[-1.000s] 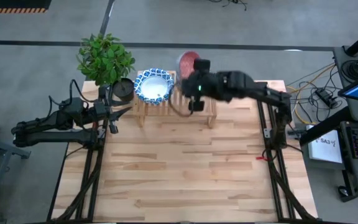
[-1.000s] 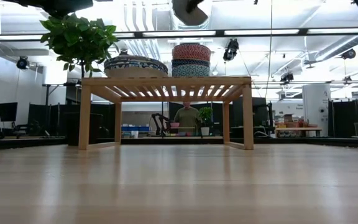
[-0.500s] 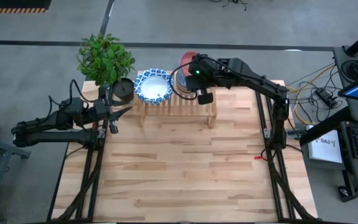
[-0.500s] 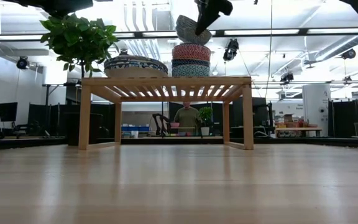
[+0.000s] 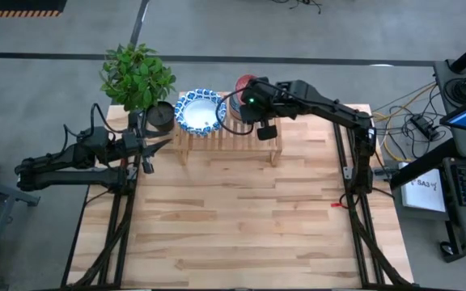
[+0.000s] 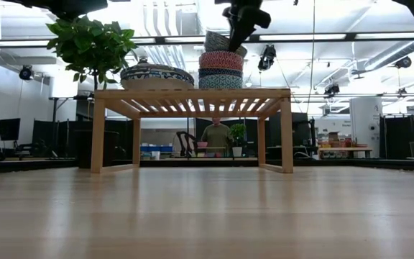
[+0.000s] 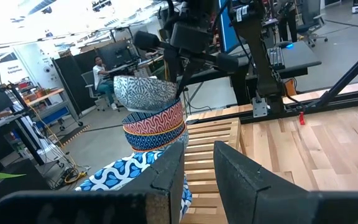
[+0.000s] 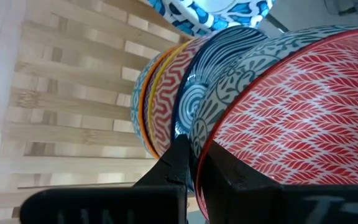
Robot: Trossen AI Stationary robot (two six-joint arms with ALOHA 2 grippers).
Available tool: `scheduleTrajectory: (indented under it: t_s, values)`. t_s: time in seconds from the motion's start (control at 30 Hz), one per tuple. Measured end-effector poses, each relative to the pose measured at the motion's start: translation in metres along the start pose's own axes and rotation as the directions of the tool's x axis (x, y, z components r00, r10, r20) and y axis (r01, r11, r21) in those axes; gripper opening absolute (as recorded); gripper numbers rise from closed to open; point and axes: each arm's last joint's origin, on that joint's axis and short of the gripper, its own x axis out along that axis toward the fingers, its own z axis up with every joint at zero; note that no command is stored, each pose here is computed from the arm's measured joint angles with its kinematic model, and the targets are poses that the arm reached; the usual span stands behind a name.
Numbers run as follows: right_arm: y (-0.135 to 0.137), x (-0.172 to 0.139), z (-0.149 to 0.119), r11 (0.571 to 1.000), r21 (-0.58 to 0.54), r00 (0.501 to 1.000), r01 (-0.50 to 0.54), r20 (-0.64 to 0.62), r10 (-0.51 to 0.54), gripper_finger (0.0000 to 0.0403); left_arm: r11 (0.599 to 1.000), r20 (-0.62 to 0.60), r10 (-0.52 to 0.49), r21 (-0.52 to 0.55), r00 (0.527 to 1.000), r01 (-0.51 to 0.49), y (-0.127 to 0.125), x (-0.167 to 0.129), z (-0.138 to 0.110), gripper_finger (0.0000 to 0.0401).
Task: Place and stack bowls onto a shelf
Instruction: Stack the red patterned bowl on top of the red blue patterned bowl on the shelf
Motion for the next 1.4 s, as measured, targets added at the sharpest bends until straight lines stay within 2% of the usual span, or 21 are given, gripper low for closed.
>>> scheduleTrajectory:
  t_s: [0.2,0.47,0.6,0.97,1.4]
  values:
    - [0.001,0.002,0.000,1.000,-0.009,1.000,0.003,-0.007,-0.003,0.0022,1.000,0.000,0.000,0.000,1.000,0.000,0.000,0.000,0.000,0.0070]
    - [0.000,0.002,0.001,1.000,0.014,1.000,0.014,-0.002,-0.014,0.0087,1.000,0.000,0.000,0.000,1.000,0.000,0.000,0.000,0.000,0.0070]
    - [-0.001,0.001,0.003,0.999,0.017,0.999,0.038,0.003,-0.038,0.0107,1.000,0.000,0.000,0.000,1.000,0.000,0.000,0.000,0.000,0.0070]
    - [-0.002,-0.019,0.010,0.993,0.011,0.993,0.114,0.037,-0.115,0.0111,1.000,0.000,0.000,0.000,1.000,0.000,0.000,0.000,0.000,0.0070]
    - [0.006,-0.024,0.016,0.993,-0.007,0.992,0.115,0.056,-0.115,0.0112,1.000,-0.001,0.000,0.003,1.000,0.000,0.000,0.000,0.000,0.0070]
